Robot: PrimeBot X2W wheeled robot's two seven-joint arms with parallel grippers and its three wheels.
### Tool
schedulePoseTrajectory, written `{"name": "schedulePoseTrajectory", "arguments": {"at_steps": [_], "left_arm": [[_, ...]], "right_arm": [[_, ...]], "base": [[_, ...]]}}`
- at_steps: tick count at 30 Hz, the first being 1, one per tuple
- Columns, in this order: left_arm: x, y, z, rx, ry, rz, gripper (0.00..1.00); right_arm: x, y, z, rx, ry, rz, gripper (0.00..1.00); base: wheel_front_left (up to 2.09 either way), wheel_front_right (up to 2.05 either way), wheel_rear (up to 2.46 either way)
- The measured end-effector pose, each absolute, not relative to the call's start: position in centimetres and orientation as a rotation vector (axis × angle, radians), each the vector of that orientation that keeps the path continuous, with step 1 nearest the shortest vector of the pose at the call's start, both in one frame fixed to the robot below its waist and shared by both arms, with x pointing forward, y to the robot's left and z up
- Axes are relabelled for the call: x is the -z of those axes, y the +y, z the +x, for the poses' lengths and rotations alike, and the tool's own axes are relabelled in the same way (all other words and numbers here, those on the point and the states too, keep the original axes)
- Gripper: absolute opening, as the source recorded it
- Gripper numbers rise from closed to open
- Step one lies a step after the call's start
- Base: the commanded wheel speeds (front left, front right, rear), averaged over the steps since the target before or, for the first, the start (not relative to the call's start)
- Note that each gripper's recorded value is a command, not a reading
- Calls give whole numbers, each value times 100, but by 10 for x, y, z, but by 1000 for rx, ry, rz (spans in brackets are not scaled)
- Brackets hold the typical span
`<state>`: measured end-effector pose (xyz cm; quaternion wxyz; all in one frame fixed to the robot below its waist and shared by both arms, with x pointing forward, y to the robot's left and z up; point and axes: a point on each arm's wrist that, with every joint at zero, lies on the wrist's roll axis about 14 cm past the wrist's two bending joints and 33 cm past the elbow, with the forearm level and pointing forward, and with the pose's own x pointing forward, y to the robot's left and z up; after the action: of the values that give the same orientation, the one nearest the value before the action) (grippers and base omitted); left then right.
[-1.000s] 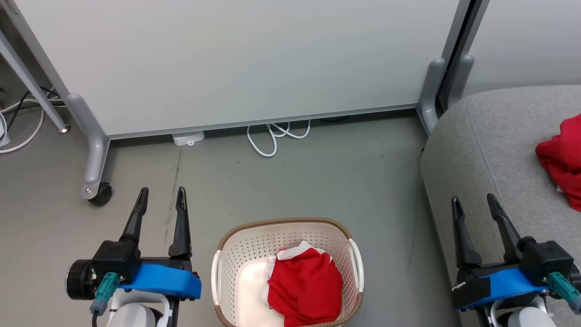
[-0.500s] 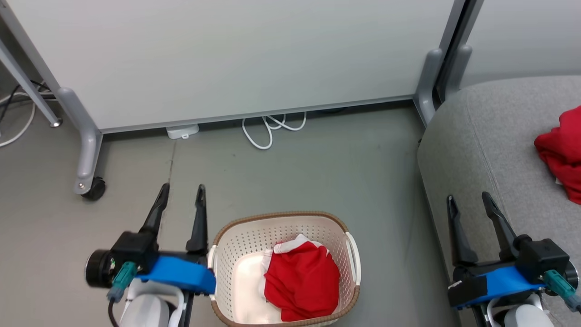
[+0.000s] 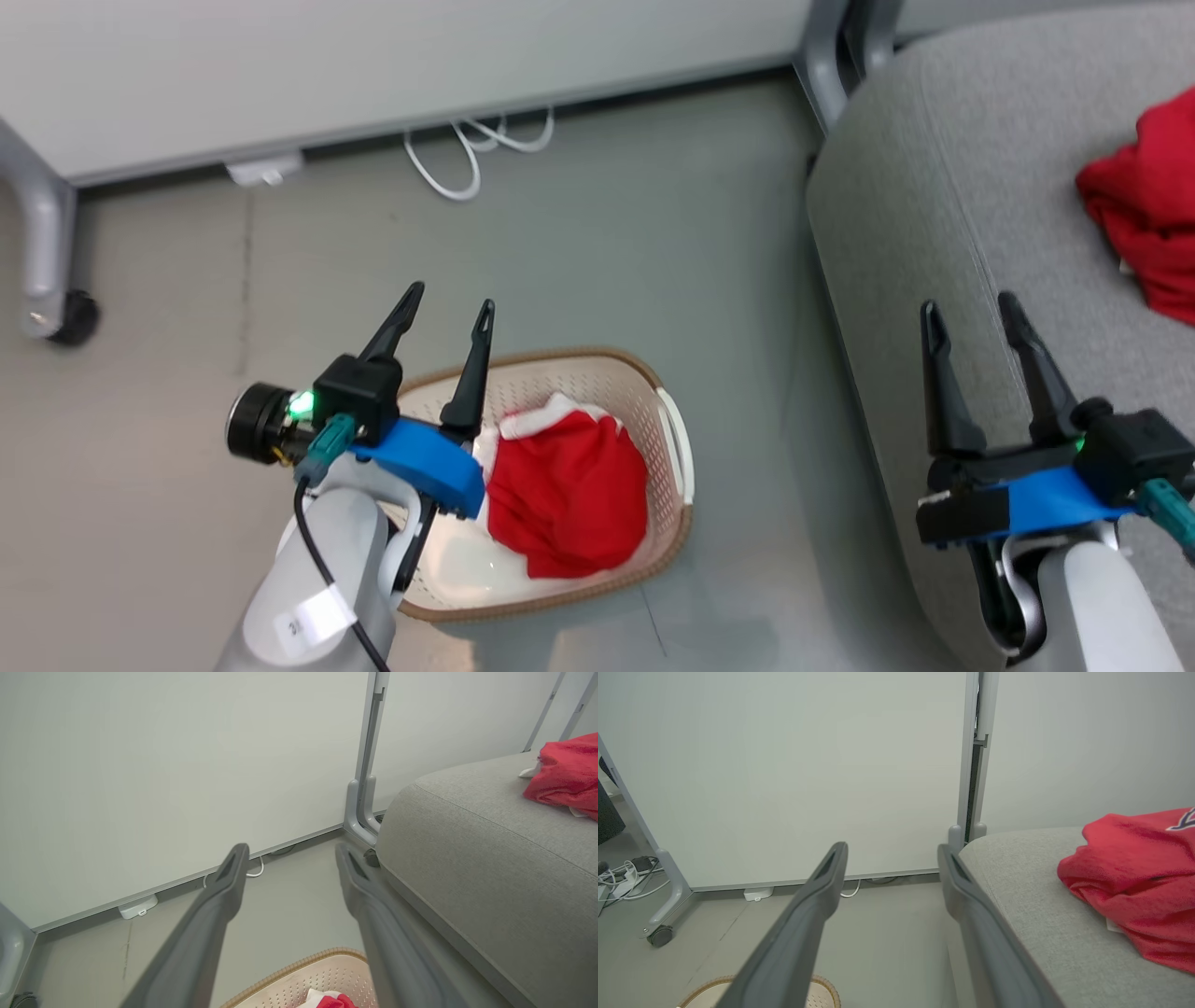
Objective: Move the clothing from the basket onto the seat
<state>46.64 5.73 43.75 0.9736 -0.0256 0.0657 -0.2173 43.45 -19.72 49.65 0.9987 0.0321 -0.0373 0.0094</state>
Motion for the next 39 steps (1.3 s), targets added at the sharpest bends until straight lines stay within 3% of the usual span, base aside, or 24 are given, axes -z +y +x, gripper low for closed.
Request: {"name": "schedulePoseTrajectory", "arguments": {"at_steps": [12, 32, 39], "left_arm": [[-304, 7, 484, 657, 471, 10, 100], [-130, 1, 417, 785, 1101, 92, 100], [-100, -1, 407, 803, 1186, 80, 100]], "right_arm": [[-449, -225, 467, 48, 15, 50, 100], [-371, -228, 506, 32, 133, 26, 100], [-348, -226, 511, 21, 167, 21, 100]], "base": [[0, 0, 0], [0, 0, 0], [0, 0, 0]]}}
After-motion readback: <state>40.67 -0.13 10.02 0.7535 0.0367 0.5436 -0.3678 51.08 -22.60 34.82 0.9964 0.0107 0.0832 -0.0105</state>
